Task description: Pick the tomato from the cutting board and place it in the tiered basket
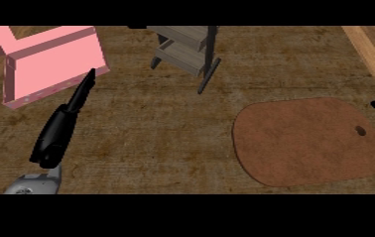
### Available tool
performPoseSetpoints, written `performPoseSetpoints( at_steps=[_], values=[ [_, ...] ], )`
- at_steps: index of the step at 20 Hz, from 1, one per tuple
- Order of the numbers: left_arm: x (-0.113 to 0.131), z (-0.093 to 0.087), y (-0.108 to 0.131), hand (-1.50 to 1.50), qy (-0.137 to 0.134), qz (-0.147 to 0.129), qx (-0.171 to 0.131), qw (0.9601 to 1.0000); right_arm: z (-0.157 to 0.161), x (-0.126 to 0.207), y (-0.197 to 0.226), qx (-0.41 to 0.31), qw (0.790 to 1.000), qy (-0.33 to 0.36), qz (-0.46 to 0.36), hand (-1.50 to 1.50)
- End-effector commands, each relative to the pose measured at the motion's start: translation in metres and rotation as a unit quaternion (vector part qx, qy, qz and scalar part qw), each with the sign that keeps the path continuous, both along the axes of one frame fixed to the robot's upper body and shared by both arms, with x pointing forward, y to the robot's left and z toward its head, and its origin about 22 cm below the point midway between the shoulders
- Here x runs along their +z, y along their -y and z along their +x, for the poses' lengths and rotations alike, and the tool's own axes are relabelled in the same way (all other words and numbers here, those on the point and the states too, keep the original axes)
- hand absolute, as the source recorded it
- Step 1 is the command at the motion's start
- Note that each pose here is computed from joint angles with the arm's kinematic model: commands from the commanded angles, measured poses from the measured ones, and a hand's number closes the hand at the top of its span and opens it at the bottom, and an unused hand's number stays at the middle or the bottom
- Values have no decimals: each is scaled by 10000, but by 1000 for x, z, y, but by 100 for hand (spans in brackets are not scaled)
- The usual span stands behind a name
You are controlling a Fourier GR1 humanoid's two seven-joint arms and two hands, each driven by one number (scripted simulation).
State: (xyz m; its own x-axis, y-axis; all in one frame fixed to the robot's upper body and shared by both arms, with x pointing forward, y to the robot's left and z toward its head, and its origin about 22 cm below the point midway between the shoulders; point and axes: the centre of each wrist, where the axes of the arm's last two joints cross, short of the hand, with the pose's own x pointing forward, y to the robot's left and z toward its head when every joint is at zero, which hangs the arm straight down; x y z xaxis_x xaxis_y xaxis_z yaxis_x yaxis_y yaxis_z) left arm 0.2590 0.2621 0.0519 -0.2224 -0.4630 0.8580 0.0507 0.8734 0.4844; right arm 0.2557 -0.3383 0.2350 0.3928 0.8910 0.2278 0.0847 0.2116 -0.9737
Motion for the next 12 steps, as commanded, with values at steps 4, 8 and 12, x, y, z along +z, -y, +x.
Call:
performPoseSetpoints(
  at_steps=[4, 8, 12],
  values=[
    [6, 8, -21, 0, -14, 6, -13, 10000, -4, 91, -45, 395, 9888, 1024, 1011, 150],
    [4, 7, -3, 0, 2, -20, -60, 10000, -15, 155, -72, 681, 9856, 1445, 561, 150],
    [-2, 8, -6, 0, 64, -19, -11, 10000, -1, 196, -106, 782, 9803, 1645, 762, 150]
  ],
)
